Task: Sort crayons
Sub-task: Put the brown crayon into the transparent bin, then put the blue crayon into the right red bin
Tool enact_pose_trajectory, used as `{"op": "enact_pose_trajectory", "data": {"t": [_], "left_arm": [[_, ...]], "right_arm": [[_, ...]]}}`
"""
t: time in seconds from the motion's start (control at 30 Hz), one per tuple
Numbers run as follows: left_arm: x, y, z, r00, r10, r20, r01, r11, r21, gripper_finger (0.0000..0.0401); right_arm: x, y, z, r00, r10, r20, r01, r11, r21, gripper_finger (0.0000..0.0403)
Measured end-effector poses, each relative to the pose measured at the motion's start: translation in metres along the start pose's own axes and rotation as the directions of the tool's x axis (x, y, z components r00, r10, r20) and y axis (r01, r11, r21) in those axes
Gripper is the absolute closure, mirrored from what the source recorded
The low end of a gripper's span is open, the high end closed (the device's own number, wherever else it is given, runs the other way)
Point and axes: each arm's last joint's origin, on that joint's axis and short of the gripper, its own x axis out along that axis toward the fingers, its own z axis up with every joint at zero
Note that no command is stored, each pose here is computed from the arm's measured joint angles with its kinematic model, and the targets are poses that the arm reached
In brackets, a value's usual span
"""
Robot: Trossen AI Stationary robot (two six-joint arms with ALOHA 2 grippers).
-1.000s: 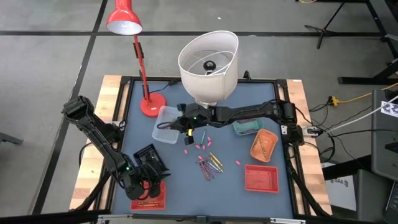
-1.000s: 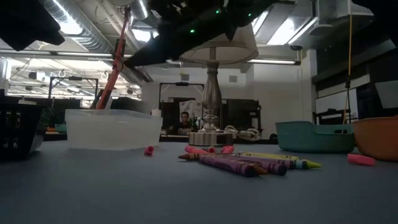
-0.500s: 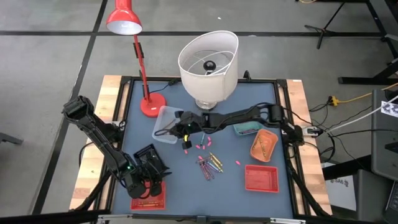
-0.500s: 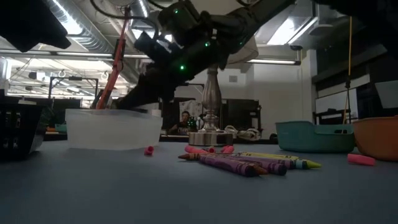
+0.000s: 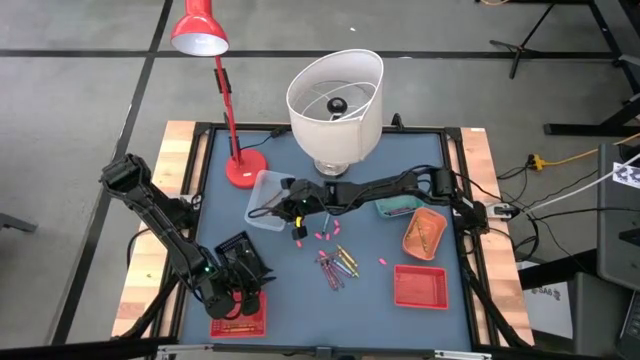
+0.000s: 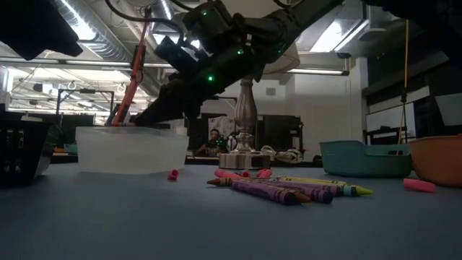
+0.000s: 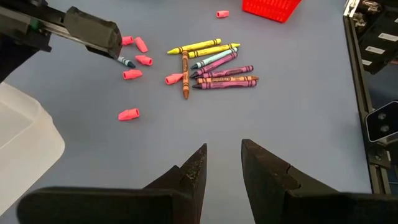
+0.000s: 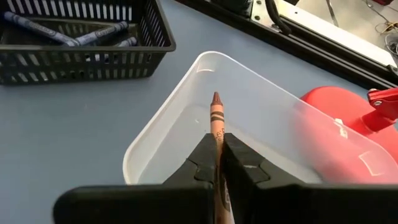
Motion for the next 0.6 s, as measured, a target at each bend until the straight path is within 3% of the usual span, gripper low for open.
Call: {"op": "enact_pose_trajectory", "data": {"t": [0.13, 0.4, 0.6], "left_arm": [[0.0, 0.0, 0.0, 1.0, 0.0, 0.0, 0.0, 1.0, 0.0, 0.0316], [0.0, 0.0, 0.0, 1.0, 0.0, 0.0, 0.0, 1.0, 0.0, 0.0316], [0.0024, 0.0015, 0.0021, 1.0, 0.009, 0.003, -0.009, 1.0, -0.009, 0.0316]], "right_arm": [[0.0, 0.0, 0.0, 1.0, 0.0, 0.0, 0.0, 1.0, 0.0, 0.0375], [-0.0002, -0.0001, 0.0003, 1.0, -0.001, 0.001, 0.001, 1.0, 0.003, 0.0312], [-0.0036, 0.0, 0.0022, 1.0, 0.006, -0.012, -0.006, 1.0, 0.03, 0.03]]}}
